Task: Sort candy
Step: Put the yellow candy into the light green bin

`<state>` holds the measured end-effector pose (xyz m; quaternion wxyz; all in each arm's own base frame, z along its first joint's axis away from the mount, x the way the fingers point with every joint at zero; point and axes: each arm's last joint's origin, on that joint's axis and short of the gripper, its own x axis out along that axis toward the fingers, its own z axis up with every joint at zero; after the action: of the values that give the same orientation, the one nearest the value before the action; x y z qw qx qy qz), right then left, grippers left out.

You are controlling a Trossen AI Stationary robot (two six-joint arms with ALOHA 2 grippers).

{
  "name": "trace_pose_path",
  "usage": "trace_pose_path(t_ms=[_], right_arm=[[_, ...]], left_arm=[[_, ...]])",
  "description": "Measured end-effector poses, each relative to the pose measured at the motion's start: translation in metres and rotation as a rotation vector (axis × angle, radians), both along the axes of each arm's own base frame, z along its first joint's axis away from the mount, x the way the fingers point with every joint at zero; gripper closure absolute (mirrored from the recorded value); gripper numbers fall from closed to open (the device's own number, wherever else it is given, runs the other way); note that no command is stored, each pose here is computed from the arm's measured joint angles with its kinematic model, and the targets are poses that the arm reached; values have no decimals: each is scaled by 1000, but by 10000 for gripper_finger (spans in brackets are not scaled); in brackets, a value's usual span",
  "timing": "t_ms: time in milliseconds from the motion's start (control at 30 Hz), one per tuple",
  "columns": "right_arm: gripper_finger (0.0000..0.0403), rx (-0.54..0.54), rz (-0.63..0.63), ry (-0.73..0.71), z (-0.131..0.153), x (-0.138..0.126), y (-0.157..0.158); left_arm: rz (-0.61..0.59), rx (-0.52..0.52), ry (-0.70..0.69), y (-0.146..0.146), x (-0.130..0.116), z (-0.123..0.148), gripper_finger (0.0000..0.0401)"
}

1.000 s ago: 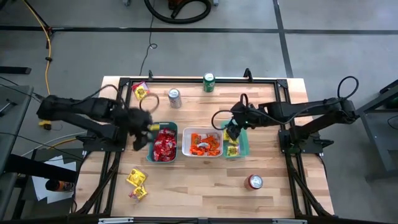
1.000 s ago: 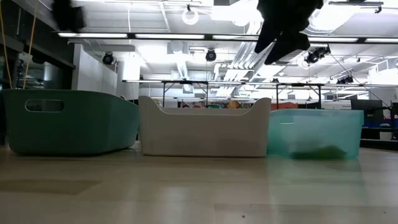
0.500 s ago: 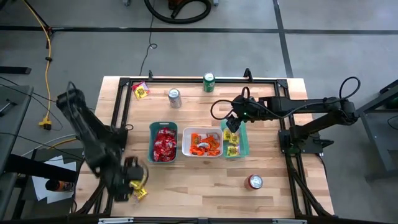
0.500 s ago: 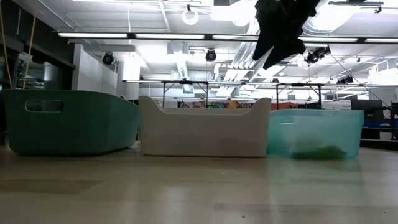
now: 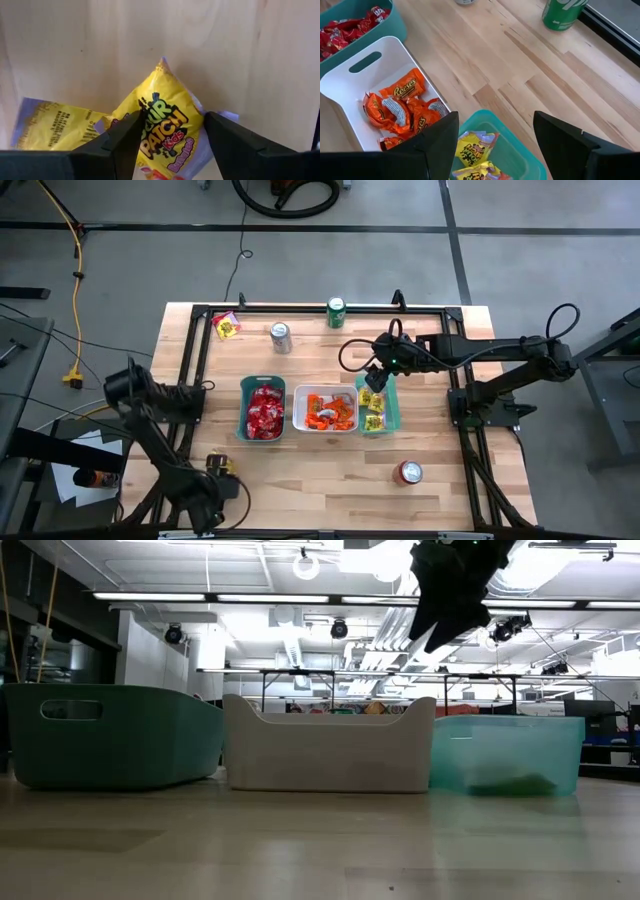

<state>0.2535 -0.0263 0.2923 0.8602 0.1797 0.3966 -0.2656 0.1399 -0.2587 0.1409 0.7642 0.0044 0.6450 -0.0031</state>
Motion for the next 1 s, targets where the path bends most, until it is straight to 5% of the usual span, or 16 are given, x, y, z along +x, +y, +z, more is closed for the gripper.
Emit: trace_pose_path(t_ms=[167,300,433,600,1000], right_arm=[[150,1,0,10,-1,-1,0],[150,1,-1,10,-1,-1,0],[150,-1,-2,5,0,0,0],[150,-2,-1,-28,2,2,0],[150,151,41,-271,15,18,5]], left_arm=[[63,-2,55,1,3,-7,204],[86,-56,55,8,7,6,277],[71,-155,-7,20,9,41,382],[-4,-215,-187,56,7,97,378],[306,217,-814,203,22,183,399]])
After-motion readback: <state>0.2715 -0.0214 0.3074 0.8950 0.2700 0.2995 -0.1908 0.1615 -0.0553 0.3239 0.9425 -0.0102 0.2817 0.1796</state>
